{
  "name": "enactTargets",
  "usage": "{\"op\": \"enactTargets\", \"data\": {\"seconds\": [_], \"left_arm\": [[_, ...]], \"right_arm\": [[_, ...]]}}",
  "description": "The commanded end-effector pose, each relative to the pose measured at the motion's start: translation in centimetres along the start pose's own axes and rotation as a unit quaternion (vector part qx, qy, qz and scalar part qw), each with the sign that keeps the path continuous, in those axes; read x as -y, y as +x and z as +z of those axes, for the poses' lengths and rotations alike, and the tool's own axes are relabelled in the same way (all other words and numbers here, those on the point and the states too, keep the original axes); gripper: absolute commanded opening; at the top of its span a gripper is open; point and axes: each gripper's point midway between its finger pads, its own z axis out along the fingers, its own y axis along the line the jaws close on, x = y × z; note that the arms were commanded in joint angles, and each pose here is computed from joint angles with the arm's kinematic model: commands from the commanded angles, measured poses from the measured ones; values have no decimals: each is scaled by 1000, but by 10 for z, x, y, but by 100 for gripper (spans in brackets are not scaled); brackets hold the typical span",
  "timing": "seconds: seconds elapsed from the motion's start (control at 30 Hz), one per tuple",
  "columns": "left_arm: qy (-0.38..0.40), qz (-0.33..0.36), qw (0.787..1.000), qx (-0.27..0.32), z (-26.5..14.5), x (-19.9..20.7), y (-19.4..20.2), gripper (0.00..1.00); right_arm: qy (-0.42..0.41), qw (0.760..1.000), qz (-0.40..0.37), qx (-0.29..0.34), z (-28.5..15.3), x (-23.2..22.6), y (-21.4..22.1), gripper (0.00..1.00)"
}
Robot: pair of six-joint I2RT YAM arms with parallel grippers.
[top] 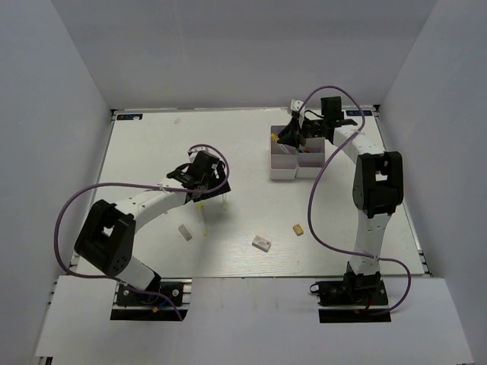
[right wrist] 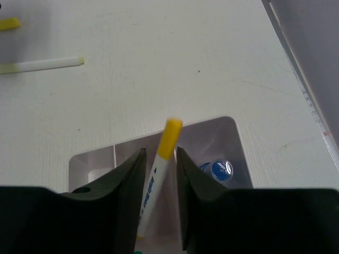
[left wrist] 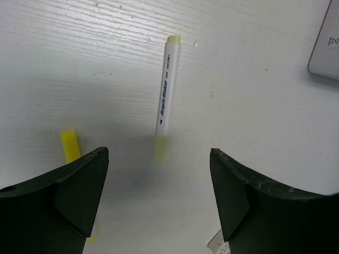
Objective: Sort the stationery into containers
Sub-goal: Place the pen in the storage box, then pick up the pen from the center of the board.
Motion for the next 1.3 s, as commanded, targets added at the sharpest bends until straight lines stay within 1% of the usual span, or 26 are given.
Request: {"op": "enactTargets", "data": {"seconds": [0.0, 0.07, 0.1, 0.13, 0.2, 0.23, 0.27, 0.3, 0.33, 0.37, 0.4, 0.43, 0.47, 0.53, 0.57, 0.6, 0.63, 0.67, 0.83, 0.9, 0.97, 1.0, 1.03, 1.17, 1.23, 1.27], "left_arm": [[16, -5, 1000, 18, 0, 15, -21, 87], [12, -8, 1000, 19, 5, 15, -26, 87], [15, -9, 1000, 22, 5, 20, -31, 85], [5, -7, 1000, 17, 11, 18, -29, 84], [2, -12, 1000, 26, 14, 20, -40, 83], [-2, -2, 1000, 23, 18, 21, -41, 79], [-2, 3, 1000, 23, 20, 23, -43, 76], [-1, 3, 1000, 23, 23, 25, -45, 73], [-12, 15, 1000, 15, 26, 20, -45, 63], [-21, 16, 1000, 14, 29, 19, -46, 58], [-27, 23, 999, 7, 36, 21, -47, 53], [-41, 32, 999, -2, 38, 16, -44, 49], [-43, 33, 999, -4, 40, 19, -47, 47], [-56, 42, 997, -21, 49, 13, -38, 47], [-56, 47, 997, -21, 47, 13, -40, 48], [-61, 54, 996, -28, 52, 11, -36, 50], [-61, 54, 996, -28, 50, 11, -37, 52], [-68, 62, 995, -37, 54, 7, -32, 52], [-80, 81, 992, -54, 66, 4, -28, 52], [-71, 80, 993, -59, 66, 11, -29, 52], [-70, 84, 992, -60, 73, 14, -31, 52], [-63, 83, 993, -59, 72, 18, -33, 52], [-68, 84, 992, -65, 76, 16, -29, 52], [-64, 84, 992, -71, 81, 23, -33, 52], [-77, 92, 989, -88, 87, 17, -26, 52], [-76, 92, 989, -87, 89, 20, -28, 51]], "right_arm": [[-2, 999, -40, 21, -6, 8, -23, 38], [-13, 999, -36, 32, -11, 1, -32, 49], [-14, 998, -45, 37, -15, 0, -35, 49], [-26, 998, -34, 43, -17, -10, -40, 51], [-33, 997, -46, 60, -27, -23, -63, 51], [-34, 996, -50, 63, -31, -31, -70, 48], [-31, 996, -56, 67, -37, -37, -85, 44], [-32, 996, -45, 65, -39, -44, -82, 36], [-34, 997, -23, 64, -40, -53, -81, 25], [-34, 997, -9, 62, -42, -60, -77, 13], [-19, 998, -21, 61, -51, -65, -95, 0], [-7, 998, 10, 67, -54, -64, -104, 0], [1, 998, 27, 62, -58, -74, -96, 0], [20, 996, 17, 80, -74, -80, -117, 0], [12, 996, 43, 77, -71, -93, -100, 0], [13, 996, 35, 81, -74, -96, -101, 5], [15, 996, 29, 84, -79, -105, -104, 15], [13, 996, 35, 83, -79, -110, -101, 18], [7, 995, 45, 87, -85, -128, -97, 20], [7, 995, 57, 87, -86, -131, -94, 20], [10, 995, 41, 93, -88, -131, -100, 20], [6, 995, 43, 94, -87, -133, -99, 21], [5, 995, 45, 94, -87, -135, -98, 21], [5, 994, 51, 94, -88, -140, -96, 21], [4, 994, 52, 96, -88, -142, -97, 23], [3, 994, 55, 95, -87, -143, -95, 25]]}}
